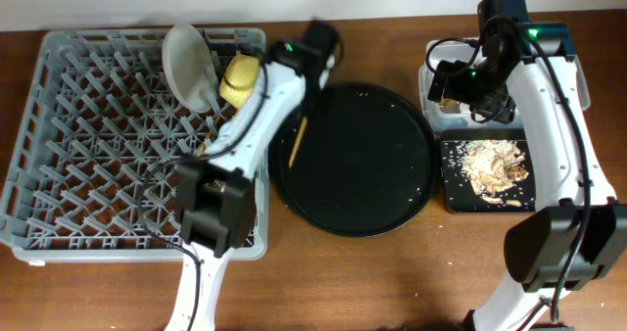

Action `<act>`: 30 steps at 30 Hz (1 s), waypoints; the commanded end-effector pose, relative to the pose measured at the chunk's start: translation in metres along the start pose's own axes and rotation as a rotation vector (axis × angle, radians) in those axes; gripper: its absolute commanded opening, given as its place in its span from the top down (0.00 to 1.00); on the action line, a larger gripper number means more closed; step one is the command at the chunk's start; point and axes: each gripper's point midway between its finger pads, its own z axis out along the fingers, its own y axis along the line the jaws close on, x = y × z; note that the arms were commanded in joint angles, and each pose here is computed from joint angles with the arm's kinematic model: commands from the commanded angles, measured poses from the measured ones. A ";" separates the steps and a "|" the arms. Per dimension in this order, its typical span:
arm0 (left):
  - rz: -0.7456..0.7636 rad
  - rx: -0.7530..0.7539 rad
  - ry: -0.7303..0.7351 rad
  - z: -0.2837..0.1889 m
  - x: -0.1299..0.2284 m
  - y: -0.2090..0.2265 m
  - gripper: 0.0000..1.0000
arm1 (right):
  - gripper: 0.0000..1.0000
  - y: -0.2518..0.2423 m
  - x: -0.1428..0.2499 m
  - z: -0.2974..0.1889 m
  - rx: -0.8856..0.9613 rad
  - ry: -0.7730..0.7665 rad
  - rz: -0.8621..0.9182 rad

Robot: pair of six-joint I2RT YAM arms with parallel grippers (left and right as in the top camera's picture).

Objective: Sort waste into correct bins and load items into the dishwasher rack
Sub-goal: 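Carry the second chopstick left and drop it into the rack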

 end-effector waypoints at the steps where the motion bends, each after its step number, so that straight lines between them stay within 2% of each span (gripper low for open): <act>1: -0.070 -0.026 -0.167 -0.098 -0.036 0.037 1.00 | 0.02 0.001 0.002 0.003 0.005 0.008 -0.013; 5: -0.137 -0.107 -0.167 -0.159 -0.012 0.083 1.00 | 0.01 0.001 0.002 0.003 0.004 0.008 -0.013; 7: -0.158 -0.091 -0.202 -0.179 -0.009 0.096 1.00 | 0.02 0.001 0.002 0.003 0.004 0.008 -0.013; 10: -0.215 -0.117 -0.241 -0.205 0.000 0.125 1.00 | 0.01 0.001 0.002 0.003 0.004 0.008 -0.013; 12: -0.241 -0.144 -0.215 -0.209 0.013 0.143 1.00 | 0.02 0.001 0.002 0.003 0.004 0.008 -0.013; 16: -0.310 -0.253 0.005 -0.181 0.069 0.186 0.99 | 0.02 0.001 0.002 0.003 0.005 0.008 -0.013; 18: -0.300 -0.265 0.095 -0.161 0.086 0.198 0.99 | 0.01 0.001 0.002 0.003 0.005 0.008 -0.013; 22: -0.216 -0.250 0.182 -0.118 0.097 0.201 1.00 | 0.01 0.001 0.002 0.003 0.004 0.008 -0.013; 26: -0.206 -0.245 0.214 -0.081 0.104 0.201 1.00 | 0.01 0.001 0.002 0.003 0.005 0.008 -0.013; 28: -0.205 -0.243 0.221 -0.077 0.105 0.201 0.92 | 0.02 0.001 0.002 0.003 0.004 0.008 -0.013; 30: -0.206 -0.245 0.218 -0.077 0.105 0.201 0.74 | 0.02 0.001 0.002 0.003 0.004 0.008 -0.013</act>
